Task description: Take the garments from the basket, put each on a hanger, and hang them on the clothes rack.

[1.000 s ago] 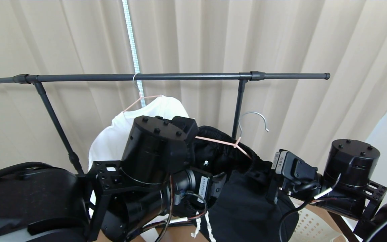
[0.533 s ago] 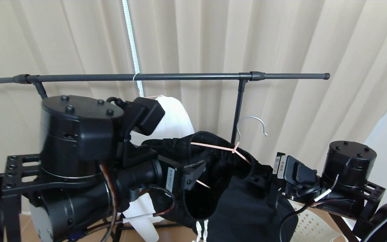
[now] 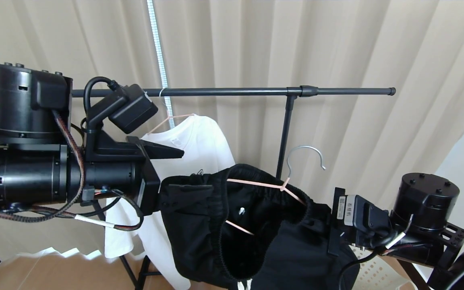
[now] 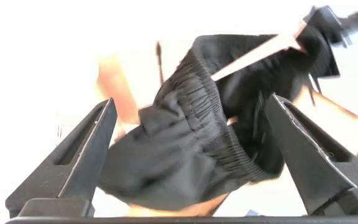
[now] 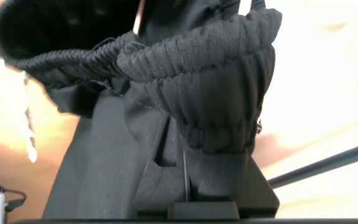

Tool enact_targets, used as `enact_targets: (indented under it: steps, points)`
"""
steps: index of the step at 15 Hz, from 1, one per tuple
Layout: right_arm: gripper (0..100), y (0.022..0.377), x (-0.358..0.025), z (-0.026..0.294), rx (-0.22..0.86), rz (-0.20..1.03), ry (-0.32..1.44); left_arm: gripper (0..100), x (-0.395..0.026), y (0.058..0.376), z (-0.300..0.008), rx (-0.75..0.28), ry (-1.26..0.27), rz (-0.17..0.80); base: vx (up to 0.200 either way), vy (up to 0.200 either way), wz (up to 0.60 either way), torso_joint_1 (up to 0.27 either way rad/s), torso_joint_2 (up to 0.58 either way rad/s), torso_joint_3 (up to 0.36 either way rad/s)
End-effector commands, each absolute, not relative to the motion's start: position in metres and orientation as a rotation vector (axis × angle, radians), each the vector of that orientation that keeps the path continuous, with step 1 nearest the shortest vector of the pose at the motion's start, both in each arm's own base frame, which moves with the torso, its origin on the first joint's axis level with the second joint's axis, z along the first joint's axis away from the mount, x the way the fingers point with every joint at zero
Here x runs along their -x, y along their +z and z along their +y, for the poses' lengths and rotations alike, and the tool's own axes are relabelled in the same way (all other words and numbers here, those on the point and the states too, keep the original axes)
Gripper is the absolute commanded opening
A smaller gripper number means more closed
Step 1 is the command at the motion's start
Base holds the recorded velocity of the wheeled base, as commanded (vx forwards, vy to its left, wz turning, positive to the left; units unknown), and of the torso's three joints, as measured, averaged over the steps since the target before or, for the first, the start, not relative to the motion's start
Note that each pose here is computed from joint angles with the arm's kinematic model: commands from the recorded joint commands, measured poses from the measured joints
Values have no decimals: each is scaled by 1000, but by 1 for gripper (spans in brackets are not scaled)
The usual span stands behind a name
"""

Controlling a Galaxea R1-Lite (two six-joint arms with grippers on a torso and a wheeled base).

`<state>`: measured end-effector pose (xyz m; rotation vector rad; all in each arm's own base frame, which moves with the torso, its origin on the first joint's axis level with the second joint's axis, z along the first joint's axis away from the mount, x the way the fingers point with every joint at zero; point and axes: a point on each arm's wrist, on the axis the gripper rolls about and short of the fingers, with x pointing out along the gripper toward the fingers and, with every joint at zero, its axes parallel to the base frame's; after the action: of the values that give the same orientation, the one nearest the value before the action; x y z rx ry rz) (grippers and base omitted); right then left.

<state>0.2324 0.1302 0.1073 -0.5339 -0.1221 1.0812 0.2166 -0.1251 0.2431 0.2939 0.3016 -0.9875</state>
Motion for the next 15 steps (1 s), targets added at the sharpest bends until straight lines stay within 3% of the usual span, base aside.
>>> enact_targets:
  steps: [1,6,7,10,15]
  points:
    - [0,104,-229,129,533,-119,1088,100,-233,248,-121,-338,-1033,300,0,0,0,0,0,0]
    - [0,107,-223,129,548,-148,1093,100,-246,241,-131,-546,-1188,302,0,0,0,0,0,0]
    - [0,107,-223,129,548,-148,1093,100,-246,241,-131,-546,-1188,302,0,0,0,0,0,0]
    - [0,106,-218,135,548,-147,1121,100,-272,213,-140,-695,-1247,288,0,0,0,0,0,0]
    - [0,105,-217,137,548,-148,1131,100,-282,207,-148,-726,-1268,279,0,0,0,0,0,0]
